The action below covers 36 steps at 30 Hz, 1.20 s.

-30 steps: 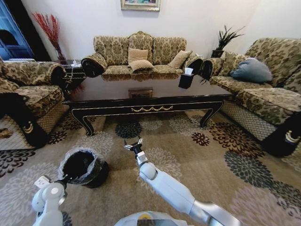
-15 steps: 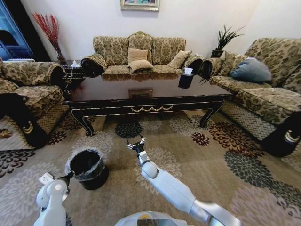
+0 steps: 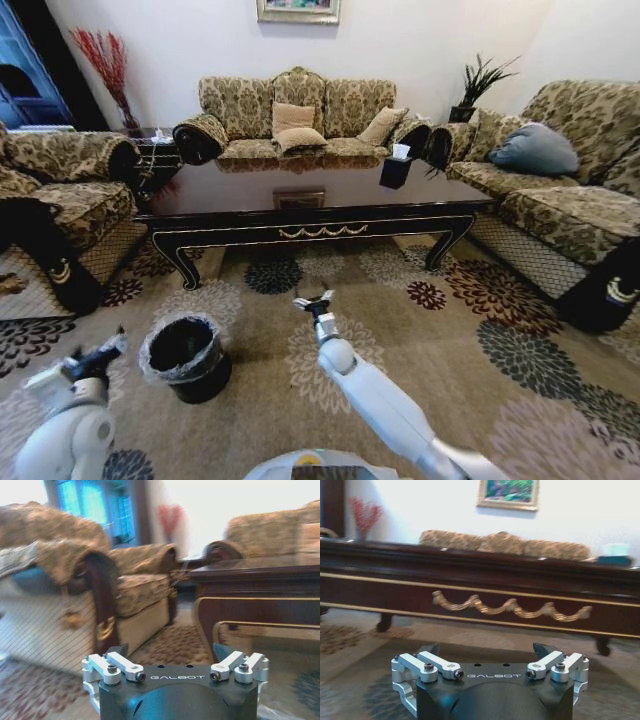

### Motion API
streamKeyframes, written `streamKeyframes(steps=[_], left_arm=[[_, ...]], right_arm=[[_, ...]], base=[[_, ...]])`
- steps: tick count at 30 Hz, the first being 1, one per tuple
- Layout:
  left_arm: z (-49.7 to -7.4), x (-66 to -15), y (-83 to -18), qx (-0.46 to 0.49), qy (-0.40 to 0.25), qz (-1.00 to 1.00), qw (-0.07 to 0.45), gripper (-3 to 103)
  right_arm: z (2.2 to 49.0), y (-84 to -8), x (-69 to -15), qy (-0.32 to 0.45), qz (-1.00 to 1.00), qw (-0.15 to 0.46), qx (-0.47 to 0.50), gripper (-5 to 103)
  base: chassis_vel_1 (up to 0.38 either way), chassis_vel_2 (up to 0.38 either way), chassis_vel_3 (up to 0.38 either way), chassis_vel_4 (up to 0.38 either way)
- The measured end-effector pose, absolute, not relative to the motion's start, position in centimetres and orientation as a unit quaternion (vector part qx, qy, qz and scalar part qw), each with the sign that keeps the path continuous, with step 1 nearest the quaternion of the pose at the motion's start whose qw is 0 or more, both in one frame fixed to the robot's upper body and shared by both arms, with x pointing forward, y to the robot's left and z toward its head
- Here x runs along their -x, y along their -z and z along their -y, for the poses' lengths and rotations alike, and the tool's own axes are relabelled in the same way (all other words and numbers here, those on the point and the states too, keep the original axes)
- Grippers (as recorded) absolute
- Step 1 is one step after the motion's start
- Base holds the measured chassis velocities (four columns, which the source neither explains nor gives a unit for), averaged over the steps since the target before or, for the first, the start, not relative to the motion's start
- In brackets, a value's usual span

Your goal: Move to the front of the table and pick up the trash from the floor, then place it into the trash bin.

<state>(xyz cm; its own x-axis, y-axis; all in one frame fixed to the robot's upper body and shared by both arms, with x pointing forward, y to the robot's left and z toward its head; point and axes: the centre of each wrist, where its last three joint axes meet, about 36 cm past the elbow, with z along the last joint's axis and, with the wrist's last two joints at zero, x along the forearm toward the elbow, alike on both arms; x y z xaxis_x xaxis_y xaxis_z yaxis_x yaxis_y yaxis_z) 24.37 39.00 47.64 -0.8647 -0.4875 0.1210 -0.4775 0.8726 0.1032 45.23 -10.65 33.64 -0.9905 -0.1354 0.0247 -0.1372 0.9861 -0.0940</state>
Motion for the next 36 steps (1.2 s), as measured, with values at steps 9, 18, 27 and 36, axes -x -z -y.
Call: streamKeyframes(steps=[9,18,27,36], left_arm=[[-36.1,-22.4,-43.2,-0.224,0.048,0.973,0.020,100],[-33.2,-23.7,-41.9,-0.191,0.019,0.981,-0.011,100],[-32.9,-23.7,-41.0,-0.149,0.038,0.988,-0.032,100],[-32.6,-23.2,-40.8,-0.142,0.034,0.989,-0.028,100]], right_arm=[[20.1,-35.9,-37.6,-0.039,0.998,-0.043,0.022,100],[26.6,-36.8,-34.0,-0.063,0.990,-0.105,0.070,100],[27.3,-39.4,-31.9,-0.010,0.990,-0.125,0.068,100],[28.1,-39.6,-30.2,-0.005,0.990,-0.129,0.066,100]], base=[[0.000,0.000,0.000,0.000],[0.000,0.000,0.000,0.000],[0.000,0.000,0.000,0.000],[0.000,0.000,0.000,0.000]])
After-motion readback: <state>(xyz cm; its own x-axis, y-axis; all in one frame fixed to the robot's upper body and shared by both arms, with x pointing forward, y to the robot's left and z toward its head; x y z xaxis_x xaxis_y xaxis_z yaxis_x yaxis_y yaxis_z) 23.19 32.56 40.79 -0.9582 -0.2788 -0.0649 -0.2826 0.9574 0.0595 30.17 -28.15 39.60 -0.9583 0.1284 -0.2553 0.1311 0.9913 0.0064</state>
